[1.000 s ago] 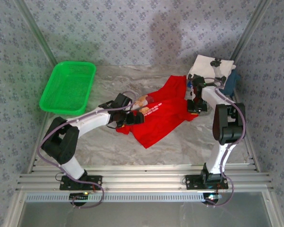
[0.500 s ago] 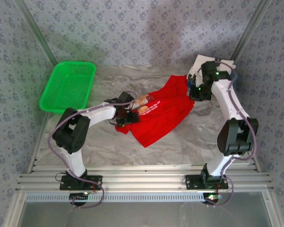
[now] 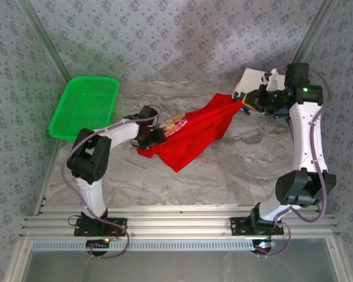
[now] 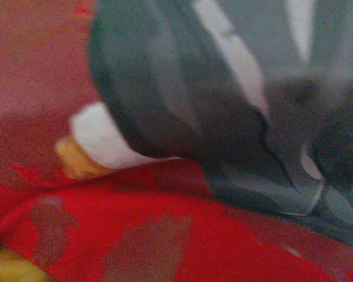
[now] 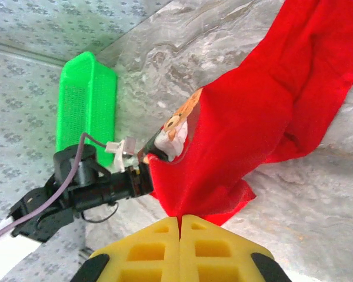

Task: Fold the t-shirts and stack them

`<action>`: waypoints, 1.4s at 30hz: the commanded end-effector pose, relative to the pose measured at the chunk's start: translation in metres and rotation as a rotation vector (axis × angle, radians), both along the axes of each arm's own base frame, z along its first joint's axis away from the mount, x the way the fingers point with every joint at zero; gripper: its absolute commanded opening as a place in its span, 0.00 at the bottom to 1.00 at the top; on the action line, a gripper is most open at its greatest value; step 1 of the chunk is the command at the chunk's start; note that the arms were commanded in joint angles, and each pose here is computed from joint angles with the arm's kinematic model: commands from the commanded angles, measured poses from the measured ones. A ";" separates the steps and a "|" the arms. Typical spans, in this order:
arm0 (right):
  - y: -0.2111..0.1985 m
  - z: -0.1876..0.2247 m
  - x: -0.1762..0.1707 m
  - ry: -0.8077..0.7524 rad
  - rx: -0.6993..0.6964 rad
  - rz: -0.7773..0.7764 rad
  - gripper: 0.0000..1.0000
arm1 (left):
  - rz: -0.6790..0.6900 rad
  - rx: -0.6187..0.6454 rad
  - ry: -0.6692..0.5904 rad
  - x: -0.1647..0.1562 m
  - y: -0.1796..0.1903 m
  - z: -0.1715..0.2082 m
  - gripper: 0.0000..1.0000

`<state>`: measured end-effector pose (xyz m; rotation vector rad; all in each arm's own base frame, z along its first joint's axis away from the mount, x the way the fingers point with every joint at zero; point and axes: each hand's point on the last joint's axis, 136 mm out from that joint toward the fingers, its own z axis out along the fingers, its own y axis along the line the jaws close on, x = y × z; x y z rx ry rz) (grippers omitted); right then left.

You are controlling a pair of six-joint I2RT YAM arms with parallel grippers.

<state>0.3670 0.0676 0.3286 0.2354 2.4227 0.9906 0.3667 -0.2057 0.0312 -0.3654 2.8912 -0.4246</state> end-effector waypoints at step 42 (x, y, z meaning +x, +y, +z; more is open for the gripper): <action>-0.037 -0.117 -0.193 0.445 -0.504 -0.079 0.00 | -0.472 -0.049 -0.263 0.101 -0.157 0.094 1.00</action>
